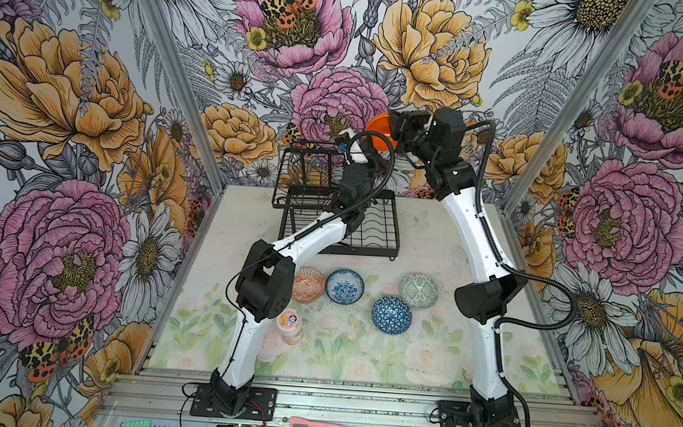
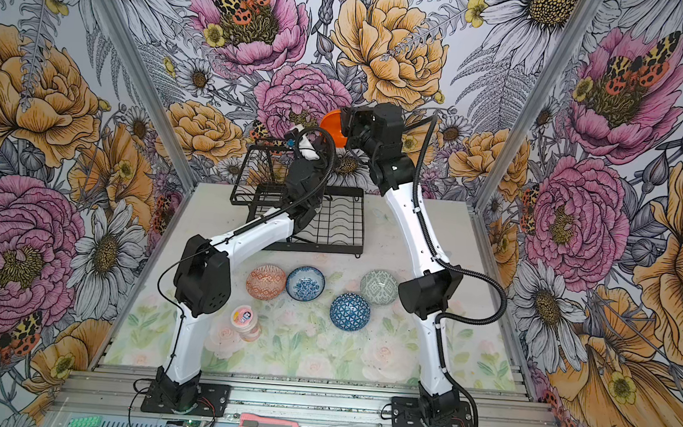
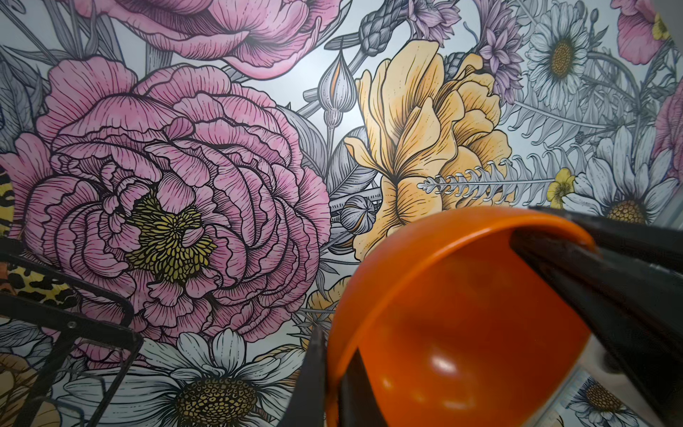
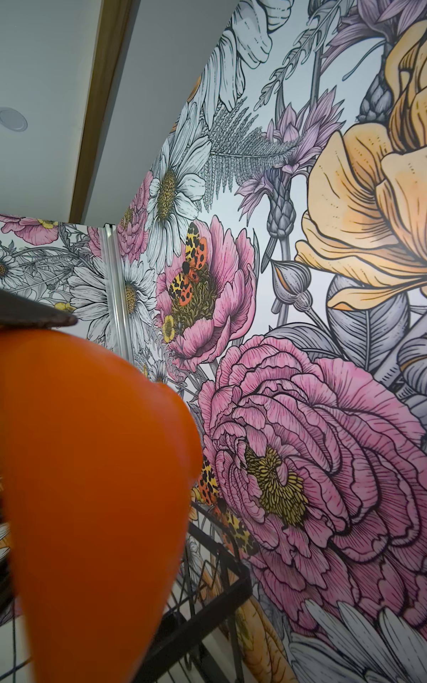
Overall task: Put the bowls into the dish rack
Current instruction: 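Bring the right gripper to the orange bowl held by the left gripper, then close the right gripper on the orange bowl and open the left gripper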
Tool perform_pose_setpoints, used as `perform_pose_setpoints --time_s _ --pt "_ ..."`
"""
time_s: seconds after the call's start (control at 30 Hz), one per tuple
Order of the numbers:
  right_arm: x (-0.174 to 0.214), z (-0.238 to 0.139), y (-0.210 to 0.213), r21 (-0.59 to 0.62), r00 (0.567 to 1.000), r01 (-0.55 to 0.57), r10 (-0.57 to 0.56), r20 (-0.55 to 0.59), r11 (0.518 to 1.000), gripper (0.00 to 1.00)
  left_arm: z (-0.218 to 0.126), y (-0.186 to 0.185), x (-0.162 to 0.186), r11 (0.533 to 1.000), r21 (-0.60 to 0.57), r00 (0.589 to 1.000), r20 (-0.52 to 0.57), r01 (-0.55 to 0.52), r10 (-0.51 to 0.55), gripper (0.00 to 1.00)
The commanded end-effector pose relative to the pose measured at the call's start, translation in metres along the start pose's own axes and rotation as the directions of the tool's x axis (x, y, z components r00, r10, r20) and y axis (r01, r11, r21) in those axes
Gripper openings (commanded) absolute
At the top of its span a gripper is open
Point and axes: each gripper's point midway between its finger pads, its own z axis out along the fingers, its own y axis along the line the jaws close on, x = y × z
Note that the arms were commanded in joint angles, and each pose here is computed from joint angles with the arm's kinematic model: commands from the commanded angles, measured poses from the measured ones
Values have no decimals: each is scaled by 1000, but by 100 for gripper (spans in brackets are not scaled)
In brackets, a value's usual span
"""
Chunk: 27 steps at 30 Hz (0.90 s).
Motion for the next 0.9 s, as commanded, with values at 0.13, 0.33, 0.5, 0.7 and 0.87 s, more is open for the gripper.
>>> perform_pose_setpoints --time_s 0.13,0.33,0.5,0.7,0.87 --pt "-34 -1 11 -37 992 111 -109 61 993 0 10 2 -24 1000 14 999 34 28 -29 7" --pt "-36 3 11 -56 992 111 -107 62 992 0 15 1 -24 999 24 999 16 36 -36 20" --pt "-38 5 10 -66 993 105 -101 59 992 0 20 5 -21 999 15 999 -16 46 -45 21" --pt "-48 5 10 -66 990 125 -121 67 990 0 23 15 -24 999 -9 996 -68 54 -54 37" --pt "-64 4 11 -67 982 177 -171 85 982 0 15 20 -28 999 -30 993 -113 30 -33 87"
